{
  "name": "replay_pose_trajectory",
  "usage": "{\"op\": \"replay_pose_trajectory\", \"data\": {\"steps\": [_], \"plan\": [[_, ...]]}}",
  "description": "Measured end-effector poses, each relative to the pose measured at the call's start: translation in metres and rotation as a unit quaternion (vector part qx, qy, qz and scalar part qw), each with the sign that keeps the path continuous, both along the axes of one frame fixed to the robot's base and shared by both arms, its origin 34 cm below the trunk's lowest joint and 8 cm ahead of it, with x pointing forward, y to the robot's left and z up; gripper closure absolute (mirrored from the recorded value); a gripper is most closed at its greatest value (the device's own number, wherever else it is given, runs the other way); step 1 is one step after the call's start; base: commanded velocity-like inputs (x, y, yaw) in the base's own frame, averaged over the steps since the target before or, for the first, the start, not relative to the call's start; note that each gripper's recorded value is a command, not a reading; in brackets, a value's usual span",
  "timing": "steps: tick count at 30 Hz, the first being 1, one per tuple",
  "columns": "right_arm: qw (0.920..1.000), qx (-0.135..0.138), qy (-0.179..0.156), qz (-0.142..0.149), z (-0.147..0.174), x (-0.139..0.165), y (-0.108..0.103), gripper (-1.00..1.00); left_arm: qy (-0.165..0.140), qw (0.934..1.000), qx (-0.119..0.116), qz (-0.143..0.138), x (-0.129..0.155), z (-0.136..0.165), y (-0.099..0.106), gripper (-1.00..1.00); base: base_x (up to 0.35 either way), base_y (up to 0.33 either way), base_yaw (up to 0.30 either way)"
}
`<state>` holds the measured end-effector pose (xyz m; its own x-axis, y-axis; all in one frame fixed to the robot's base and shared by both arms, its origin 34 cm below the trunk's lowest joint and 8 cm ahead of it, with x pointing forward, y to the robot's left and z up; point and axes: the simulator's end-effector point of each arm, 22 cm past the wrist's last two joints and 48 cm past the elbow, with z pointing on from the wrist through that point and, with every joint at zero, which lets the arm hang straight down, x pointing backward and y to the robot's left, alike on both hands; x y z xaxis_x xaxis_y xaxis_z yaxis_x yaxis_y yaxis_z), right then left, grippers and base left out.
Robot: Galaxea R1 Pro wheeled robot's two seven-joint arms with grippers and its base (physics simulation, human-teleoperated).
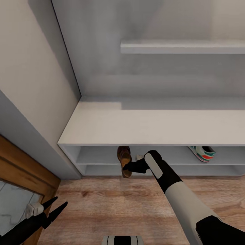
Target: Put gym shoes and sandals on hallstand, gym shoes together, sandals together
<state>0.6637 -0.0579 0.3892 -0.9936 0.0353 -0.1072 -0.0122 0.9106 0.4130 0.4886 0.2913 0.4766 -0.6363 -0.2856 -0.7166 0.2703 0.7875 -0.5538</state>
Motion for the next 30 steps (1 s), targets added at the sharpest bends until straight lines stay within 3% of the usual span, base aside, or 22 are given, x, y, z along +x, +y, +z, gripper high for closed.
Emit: {"op": "replay_pose_trajectory", "data": {"steps": [30], "plan": [[0.9999,0.002,-0.013,-0.009,0.0011,0.0066,0.0005,1.0,0.0,1.0,-0.001,0.0,0.0001,0.0003,-0.0004,-1.0,0.066,0.0,0.0]]}}
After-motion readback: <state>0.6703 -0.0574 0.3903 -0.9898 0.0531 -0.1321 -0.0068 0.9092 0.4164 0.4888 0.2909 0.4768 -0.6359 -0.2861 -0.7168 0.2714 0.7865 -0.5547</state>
